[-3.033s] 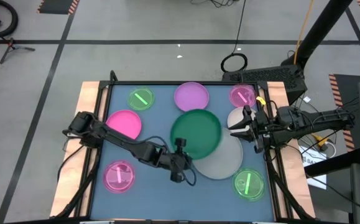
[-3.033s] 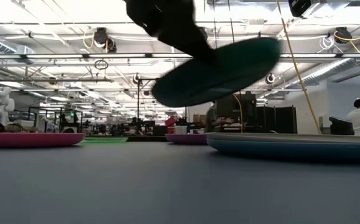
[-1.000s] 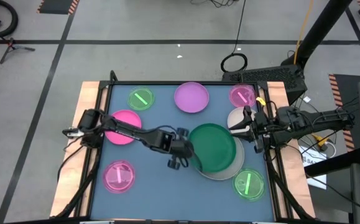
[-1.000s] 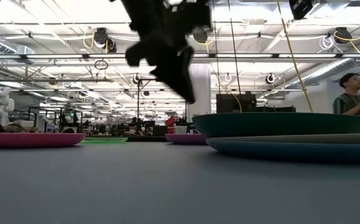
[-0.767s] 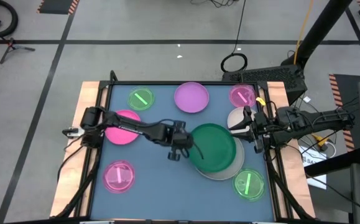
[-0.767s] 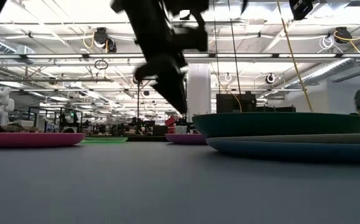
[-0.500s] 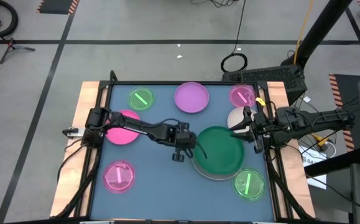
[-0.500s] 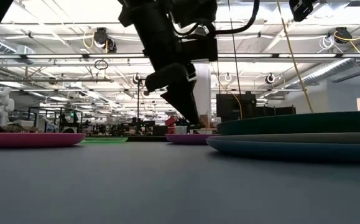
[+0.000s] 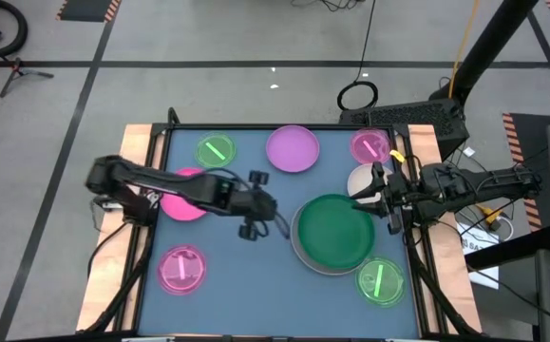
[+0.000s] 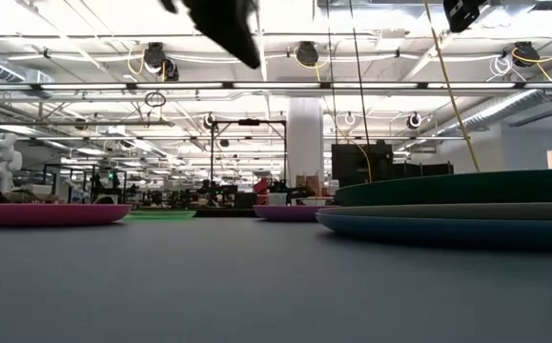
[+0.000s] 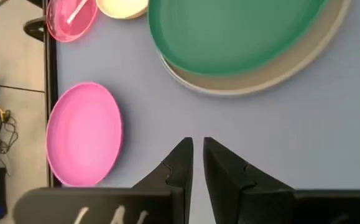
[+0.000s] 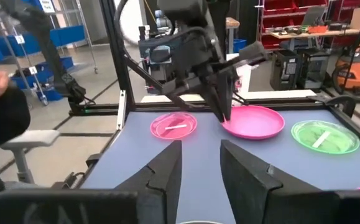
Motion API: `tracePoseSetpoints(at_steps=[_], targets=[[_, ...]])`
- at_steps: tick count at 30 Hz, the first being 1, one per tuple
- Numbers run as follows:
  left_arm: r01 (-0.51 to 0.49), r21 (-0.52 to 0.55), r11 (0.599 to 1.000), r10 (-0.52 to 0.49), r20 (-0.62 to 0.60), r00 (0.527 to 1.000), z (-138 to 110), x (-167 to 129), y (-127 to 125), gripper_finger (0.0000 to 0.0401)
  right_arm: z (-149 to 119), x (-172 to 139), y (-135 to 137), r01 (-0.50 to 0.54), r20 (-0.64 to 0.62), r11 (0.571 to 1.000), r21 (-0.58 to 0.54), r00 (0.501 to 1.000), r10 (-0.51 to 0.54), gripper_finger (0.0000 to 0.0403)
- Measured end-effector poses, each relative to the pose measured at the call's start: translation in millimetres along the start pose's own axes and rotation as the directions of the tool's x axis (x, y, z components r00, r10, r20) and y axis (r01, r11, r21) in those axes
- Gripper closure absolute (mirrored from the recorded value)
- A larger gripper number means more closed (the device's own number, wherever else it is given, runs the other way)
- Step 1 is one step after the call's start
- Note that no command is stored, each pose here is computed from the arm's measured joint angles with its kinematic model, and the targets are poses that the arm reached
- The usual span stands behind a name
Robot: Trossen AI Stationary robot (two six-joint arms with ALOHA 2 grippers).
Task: Stack plastic plates
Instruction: Stack the purple plate on top of the dark green plate
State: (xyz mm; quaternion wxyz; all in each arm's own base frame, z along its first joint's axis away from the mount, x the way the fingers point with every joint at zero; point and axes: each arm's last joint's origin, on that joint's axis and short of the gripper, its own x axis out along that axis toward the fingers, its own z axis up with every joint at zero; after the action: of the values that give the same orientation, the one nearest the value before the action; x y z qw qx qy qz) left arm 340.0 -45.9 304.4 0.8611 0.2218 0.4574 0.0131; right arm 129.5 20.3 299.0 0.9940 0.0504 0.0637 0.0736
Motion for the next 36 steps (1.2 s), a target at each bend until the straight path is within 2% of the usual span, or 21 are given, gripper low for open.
tracePoseSetpoints(at_steps=[6, 12, 15, 17, 19, 20, 22, 24, 28, 32, 36], targets=[[-0.039, -0.048, 0.998, 0.045, 0.141, 0.989, -44, -20, -3, 0.0354, 0, 0, 0, -0.001, -0.001, 1.000, -0.026, 1.000, 0.001, 0.0300], [-0.077, -0.033, 0.996, 0.083, 0.243, 0.966, -94, -20, -15, 0.0354, -1, 3, 0, -0.001, -0.013, 0.999, -0.049, 1.000, 0.001, 0.0300], [-0.113, -0.050, 0.992, 0.123, 0.300, 0.946, -108, -24, -12, 0.0354, -3, 8, 0, 0.003, -0.034, 0.999, -0.053, 0.999, -0.004, 0.0300], [-0.127, -0.051, 0.991, 0.137, 0.285, 0.949, -118, -24, -9, 0.0354, -4, 12, -1, 0.038, -0.039, 0.997, -0.074, 0.998, -0.041, 0.0300], [-0.146, -0.071, 0.987, 0.160, 0.284, 0.945, -123, -25, -4, 0.0354, -2, 17, -5, 0.154, -0.006, 0.984, -0.088, 0.988, -0.155, 0.0300], [-0.151, -0.077, 0.986, 0.166, 0.270, 0.948, -126, -25, -2, 0.0354, 1, 20, -7, 0.241, 0.031, 0.968, -0.064, 0.970, -0.239, 0.0300], [-0.161, -0.104, 0.981, 0.184, 0.267, 0.946, -127, -25, 3, 0.0354, 4, 25, -12, 0.420, 0.074, 0.907, 0.013, 0.905, -0.420, 0.0303], [-0.165, -0.114, 0.980, 0.188, 0.244, 0.951, -130, -23, 6, 0.0354, 3, 32, -17, 0.533, 0.083, 0.846, 0.039, 0.842, -0.534, 0.0309], [-0.144, -0.133, 0.981, 0.168, 0.195, 0.966, -135, -21, 5, 0.0354, 7, 45, -28, 0.602, 0.041, 0.796, 0.059, 0.796, -0.604, 0.0328], [-0.116, -0.155, 0.981, 0.139, 0.146, 0.979, -140, -21, 1, 0.0355, 28, 56, -43, 0.670, -0.018, 0.740, 0.058, 0.742, -0.671, 0.0351], [-0.096, -0.183, 0.978, 0.118, 0.116, 0.986, -143, -21, -2, 0.0355, 48, 69, -65, 0.751, -0.141, 0.660, 0.009, 0.655, -0.743, 0.0372]])
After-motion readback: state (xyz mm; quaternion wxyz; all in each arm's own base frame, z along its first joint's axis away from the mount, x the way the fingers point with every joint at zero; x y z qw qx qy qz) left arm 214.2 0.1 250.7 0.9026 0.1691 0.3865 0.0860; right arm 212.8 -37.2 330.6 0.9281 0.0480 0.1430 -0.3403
